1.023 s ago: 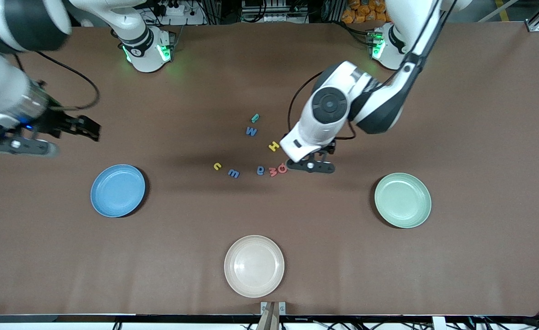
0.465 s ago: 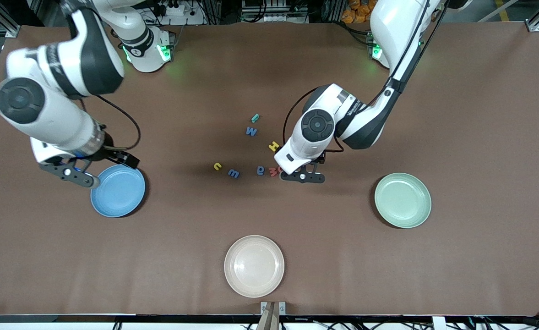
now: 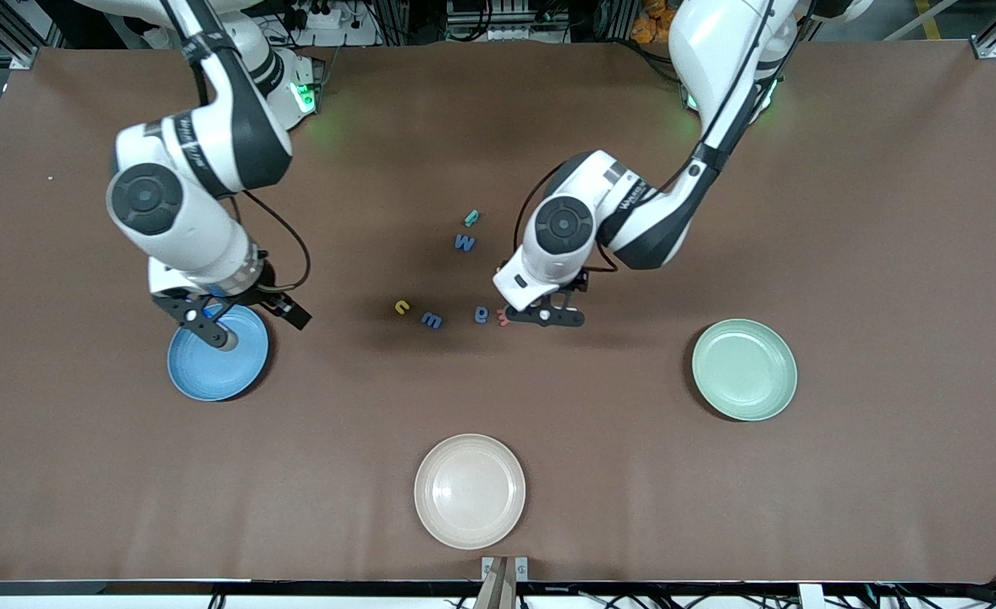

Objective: Sort upper and lower case letters into plates
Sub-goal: 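Lower the left gripper to the yellow H while the right gripper reaches the u, then grasp the yellow H with the left gripper while the right gripper lowers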

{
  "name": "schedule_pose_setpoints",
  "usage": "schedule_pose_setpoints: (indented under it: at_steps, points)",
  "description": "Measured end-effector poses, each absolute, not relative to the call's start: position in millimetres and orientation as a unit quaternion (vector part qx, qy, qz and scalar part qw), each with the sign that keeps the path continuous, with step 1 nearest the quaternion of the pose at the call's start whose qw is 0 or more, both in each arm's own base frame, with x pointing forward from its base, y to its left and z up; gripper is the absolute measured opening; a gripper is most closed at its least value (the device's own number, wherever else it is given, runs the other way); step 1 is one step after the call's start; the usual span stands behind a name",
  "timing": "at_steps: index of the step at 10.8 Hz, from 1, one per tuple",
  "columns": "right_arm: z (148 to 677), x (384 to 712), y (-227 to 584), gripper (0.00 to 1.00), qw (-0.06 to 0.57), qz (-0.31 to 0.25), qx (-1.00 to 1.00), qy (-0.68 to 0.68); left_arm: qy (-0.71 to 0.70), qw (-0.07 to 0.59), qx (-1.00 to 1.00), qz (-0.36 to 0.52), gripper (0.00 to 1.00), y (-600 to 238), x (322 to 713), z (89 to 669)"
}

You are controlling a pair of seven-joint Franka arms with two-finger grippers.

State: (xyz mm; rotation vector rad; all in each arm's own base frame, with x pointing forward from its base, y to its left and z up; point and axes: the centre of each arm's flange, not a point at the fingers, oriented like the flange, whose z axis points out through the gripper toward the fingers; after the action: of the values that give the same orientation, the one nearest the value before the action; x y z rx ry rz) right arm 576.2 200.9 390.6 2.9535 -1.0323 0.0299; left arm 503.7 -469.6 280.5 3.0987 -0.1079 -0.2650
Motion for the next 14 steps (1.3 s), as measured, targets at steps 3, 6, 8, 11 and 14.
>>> schedule_pose_setpoints:
  at_steps: [3,6,8,11,14]
  points:
    - [336.7,553.9,235.3,1.0,0.002,0.009,0.928,-0.374,0.032,0.014,0.996,-0.079,1.0,-477.4,477.6,242.7]
    - [287.8,555.0,256.5,1.0,-0.009,0.014,0.912,-0.409,0.142,0.016,0.987,-0.07,1.0,-492.3,450.8,215.5]
    - [253.5,547.0,275.7,1.0,-0.004,0.008,0.913,-0.407,0.203,0.004,0.976,-0.076,1.0,-502.0,436.0,202.7]
    - [216.1,529.2,299.7,1.0,0.015,-0.008,0.915,-0.402,0.247,-0.003,0.966,-0.079,1.0,-502.3,432.4,186.9]
    - [197.9,517.0,319.0,1.0,0.015,-0.008,0.912,-0.409,0.282,0.02,0.957,-0.066,1.0,-505.3,437.4,181.4]
